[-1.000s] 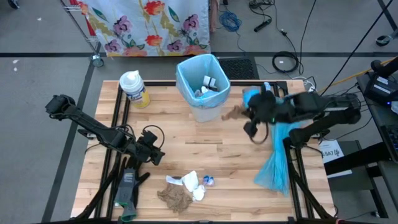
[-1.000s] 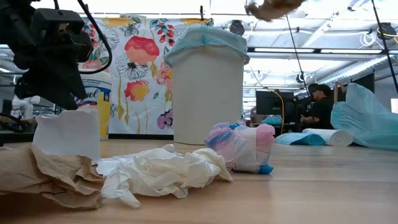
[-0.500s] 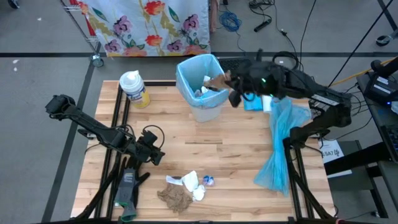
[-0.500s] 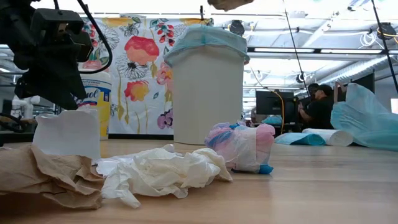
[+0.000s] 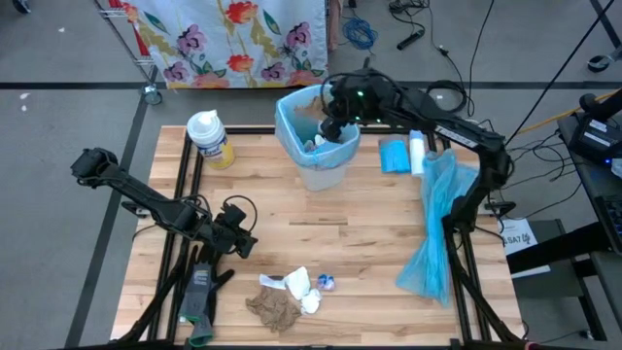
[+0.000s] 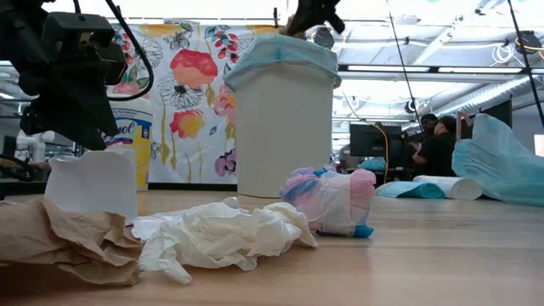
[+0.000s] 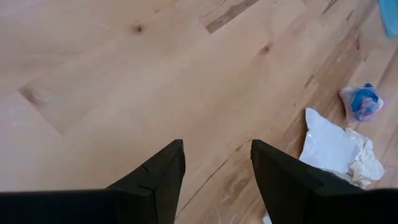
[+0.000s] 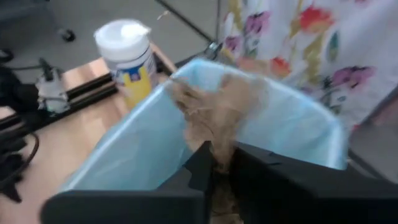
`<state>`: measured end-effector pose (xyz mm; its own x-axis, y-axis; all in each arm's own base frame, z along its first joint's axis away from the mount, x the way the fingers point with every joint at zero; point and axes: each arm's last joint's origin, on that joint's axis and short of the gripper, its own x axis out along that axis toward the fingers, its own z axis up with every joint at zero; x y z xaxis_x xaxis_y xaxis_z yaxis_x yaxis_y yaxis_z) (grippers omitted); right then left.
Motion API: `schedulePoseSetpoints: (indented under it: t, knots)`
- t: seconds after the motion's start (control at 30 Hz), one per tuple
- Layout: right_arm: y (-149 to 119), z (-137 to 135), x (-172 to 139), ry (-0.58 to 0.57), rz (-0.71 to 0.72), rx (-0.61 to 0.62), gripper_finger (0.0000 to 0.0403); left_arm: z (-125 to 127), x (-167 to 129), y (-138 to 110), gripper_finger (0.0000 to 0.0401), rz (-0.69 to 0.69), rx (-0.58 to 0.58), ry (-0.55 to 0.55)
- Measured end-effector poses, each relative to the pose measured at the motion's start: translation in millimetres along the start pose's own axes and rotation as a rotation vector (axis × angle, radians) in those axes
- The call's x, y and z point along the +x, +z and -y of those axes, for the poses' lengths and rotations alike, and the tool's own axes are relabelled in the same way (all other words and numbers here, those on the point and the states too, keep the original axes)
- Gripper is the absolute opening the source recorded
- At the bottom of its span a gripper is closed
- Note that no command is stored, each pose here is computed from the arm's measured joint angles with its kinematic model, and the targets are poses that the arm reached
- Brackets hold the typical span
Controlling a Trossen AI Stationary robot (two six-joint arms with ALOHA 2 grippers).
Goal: Place trash/remove bag and relplace
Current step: Put the brown napkin into the trash bin, then put the white black paper into the trash bin
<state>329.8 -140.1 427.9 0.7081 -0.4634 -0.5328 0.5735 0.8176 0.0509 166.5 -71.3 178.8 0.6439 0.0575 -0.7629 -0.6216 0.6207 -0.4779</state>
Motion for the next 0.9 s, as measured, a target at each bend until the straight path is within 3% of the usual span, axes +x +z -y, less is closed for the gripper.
schedulePoseSetpoints:
  t: [0.23,0.43,0.57,0.7,0.9]
  knots:
    - [-3,4,18,0.058,-0.046,0.014,0.0132,0,0,0,0.0187,0.001,-0.001,-0.001]
    - [4,8,-12,0.068,0.015,-0.007,0.0181,0,0,0,0.0187,0.001,-0.003,-0.001]
    - [6,11,-46,0.074,0.039,0.038,0.0186,0,0,0,0.0187,0.001,-0.003,-0.002]
    - [-4,12,-81,0.080,-0.032,0.079,0.0178,1,0,0,0.0187,0.002,-0.010,-0.005]
    - [-27,-13,-109,0.055,-0.158,-0.023,0.0163,1,0,0,0.0187,0.004,-0.012,-0.009]
